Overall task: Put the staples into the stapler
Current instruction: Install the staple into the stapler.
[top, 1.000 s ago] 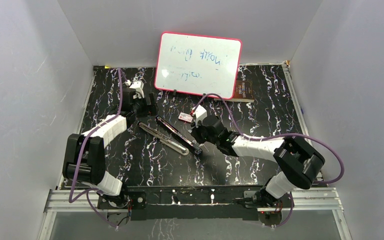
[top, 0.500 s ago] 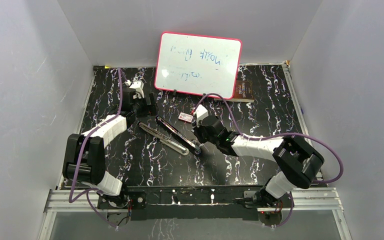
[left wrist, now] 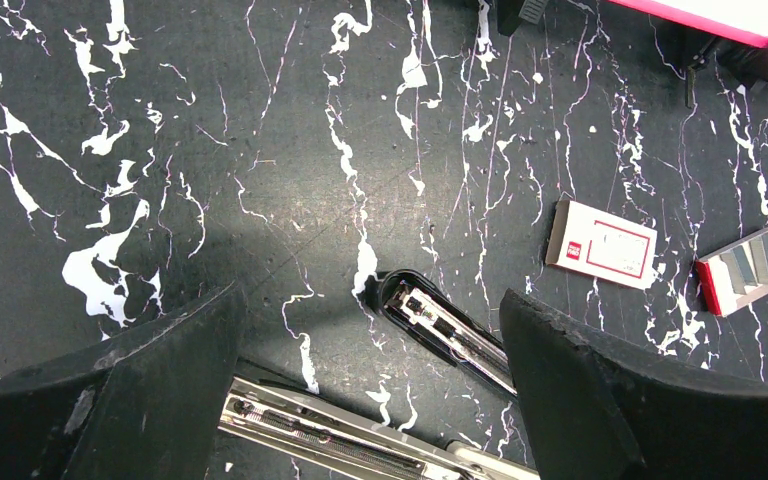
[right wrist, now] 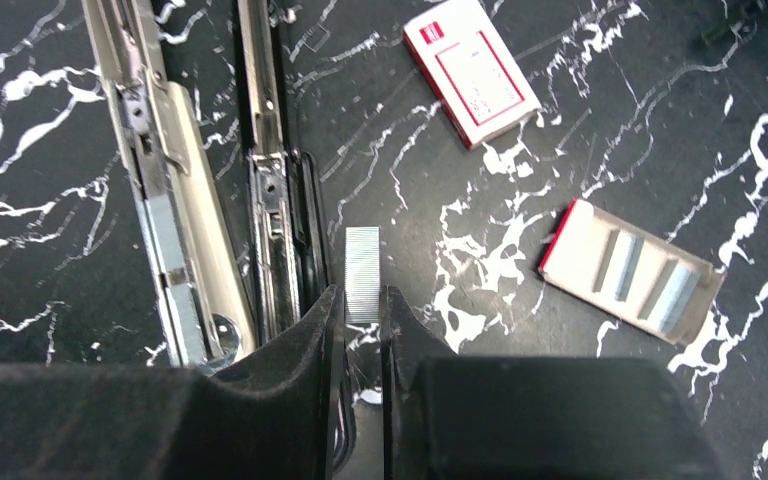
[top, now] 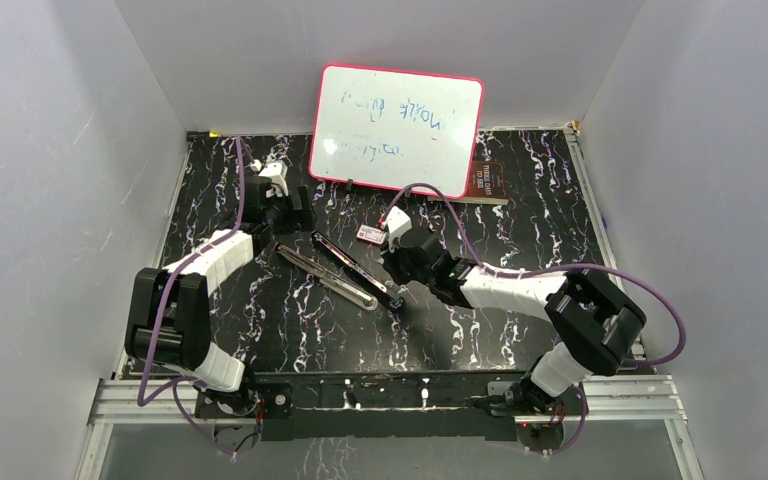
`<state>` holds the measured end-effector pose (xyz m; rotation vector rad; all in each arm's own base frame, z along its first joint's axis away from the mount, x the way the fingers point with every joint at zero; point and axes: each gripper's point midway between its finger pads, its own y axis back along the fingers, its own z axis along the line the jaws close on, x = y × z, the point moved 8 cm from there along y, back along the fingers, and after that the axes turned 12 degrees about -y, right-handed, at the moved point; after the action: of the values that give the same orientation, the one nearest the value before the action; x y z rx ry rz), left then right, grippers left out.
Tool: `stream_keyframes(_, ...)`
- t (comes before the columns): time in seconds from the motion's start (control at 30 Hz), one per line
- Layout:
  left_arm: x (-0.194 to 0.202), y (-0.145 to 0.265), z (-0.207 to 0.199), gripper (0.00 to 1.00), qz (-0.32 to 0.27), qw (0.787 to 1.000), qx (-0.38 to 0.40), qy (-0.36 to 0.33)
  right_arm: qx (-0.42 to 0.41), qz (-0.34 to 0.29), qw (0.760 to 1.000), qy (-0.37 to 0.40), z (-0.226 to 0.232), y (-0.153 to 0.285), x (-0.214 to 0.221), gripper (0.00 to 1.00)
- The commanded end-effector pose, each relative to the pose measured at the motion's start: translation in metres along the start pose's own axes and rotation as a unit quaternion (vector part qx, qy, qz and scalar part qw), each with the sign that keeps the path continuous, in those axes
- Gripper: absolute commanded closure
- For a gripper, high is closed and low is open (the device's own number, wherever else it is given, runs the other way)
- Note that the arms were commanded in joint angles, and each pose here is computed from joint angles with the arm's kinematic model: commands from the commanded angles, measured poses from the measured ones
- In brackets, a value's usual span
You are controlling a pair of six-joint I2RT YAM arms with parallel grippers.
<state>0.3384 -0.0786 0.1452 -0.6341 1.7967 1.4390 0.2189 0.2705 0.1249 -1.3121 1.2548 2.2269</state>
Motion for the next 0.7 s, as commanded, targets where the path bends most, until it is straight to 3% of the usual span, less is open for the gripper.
stream_keyframes(0.0, -0.009, 0.008, 0.000, 0.03, -0.022, 1.000, 0.007, -0.001, -0.046, -0.052, 0.998, -0.007, 0.018, -0.005, -0.032, 1.00)
stream_keyframes(0.43, -0.011, 0.009, -0.002, 0.03, -0.026, 1.000, 0.011, 0.003, -0.042, -0.097, 0.994, -0.020, 0.042, -0.010, -0.029, 1.00)
stream_keyframes(0.67, -0.011, 0.009, -0.002, 0.03, -0.026, 1.000, 0.012, 0.003, -0.029, -0.090, 0.995, -0.009, 0.040, 0.002, -0.018, 1.00)
